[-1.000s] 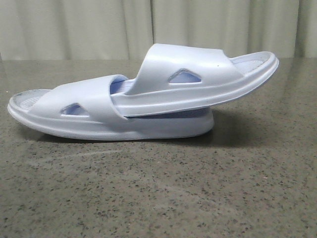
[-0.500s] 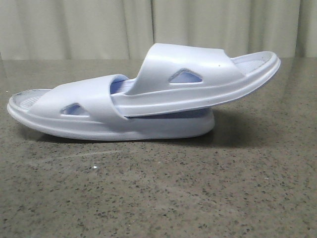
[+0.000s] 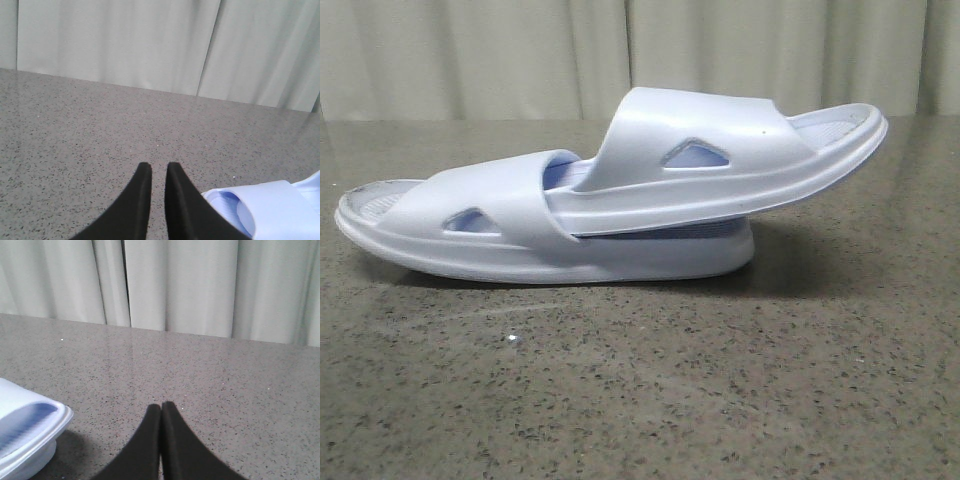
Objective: Insert blue slippers together front up
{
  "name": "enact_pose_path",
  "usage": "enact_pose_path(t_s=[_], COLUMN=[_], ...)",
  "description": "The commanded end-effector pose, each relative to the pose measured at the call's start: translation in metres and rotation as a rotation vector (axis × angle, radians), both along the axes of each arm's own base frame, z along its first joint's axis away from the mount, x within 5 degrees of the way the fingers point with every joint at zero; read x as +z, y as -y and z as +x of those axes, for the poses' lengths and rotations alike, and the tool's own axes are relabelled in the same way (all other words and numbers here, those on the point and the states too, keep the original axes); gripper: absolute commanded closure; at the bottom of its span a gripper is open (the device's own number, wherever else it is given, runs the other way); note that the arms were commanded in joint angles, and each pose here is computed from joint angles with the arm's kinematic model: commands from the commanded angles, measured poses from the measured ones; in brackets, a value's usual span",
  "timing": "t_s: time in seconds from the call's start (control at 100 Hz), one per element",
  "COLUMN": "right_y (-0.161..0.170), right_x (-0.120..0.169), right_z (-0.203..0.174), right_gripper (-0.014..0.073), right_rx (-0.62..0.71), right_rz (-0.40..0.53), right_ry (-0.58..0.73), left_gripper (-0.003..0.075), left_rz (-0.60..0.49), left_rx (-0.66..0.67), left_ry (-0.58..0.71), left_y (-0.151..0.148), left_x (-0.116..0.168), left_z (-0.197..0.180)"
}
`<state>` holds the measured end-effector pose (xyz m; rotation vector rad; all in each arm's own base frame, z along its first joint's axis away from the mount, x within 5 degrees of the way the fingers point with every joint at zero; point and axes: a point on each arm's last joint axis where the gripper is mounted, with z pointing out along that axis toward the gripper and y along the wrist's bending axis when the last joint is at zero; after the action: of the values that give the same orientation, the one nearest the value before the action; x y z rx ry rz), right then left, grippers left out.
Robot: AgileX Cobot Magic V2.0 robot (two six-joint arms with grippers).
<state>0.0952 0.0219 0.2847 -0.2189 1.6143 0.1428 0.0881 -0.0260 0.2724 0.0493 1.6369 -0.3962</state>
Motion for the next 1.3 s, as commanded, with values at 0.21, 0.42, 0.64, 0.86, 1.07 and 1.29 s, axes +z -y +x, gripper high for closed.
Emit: enact_pose_path(t_s=[0.21, 0.42, 0.64, 0.86, 1.07, 1.29], right_y=[0.0029, 0.0029, 0.0029, 0.0026, 0.0026, 0.0026], right_x=[0.0136, 0.0136, 0.0136, 0.0131, 0.0131, 0.0131], right_z=[0.0003, 0.0003, 0.0003, 0.0003, 0.0003, 0.0003], right_gripper=[0.0702, 0.0702, 0.0702, 0.0702, 0.0702, 0.0702], right_rx=[-0.032, -0.032, -0.032, -0.028, -0.028, -0.028], right_rz=[-0.006, -0.006, -0.006, -0.007, -0.007, -0.007], right_ry=[0.077, 0.077, 0.077, 0.071, 0.071, 0.071], left_gripper=[0.0704, 0.0704, 0.0704, 0.0704, 0.0704, 0.0704], left_rz=[-0.017, -0.017, -0.017, -0.017, -0.008, 0.231], left_rx=[0.004, 0.004, 0.004, 0.004, 0.006, 0.026], left_ry=[0.024, 0.024, 0.024, 0.024, 0.026, 0.082], left_y=[-0.0003, -0.0003, -0.0003, -0.0003, -0.0005, -0.0045], left_x=[0.0091, 0.0091, 0.0091, 0.0091, 0.0090, 0.0055], left_z=[0.0001, 0.0001, 0.0001, 0.0001, 0.0002, -0.0075])
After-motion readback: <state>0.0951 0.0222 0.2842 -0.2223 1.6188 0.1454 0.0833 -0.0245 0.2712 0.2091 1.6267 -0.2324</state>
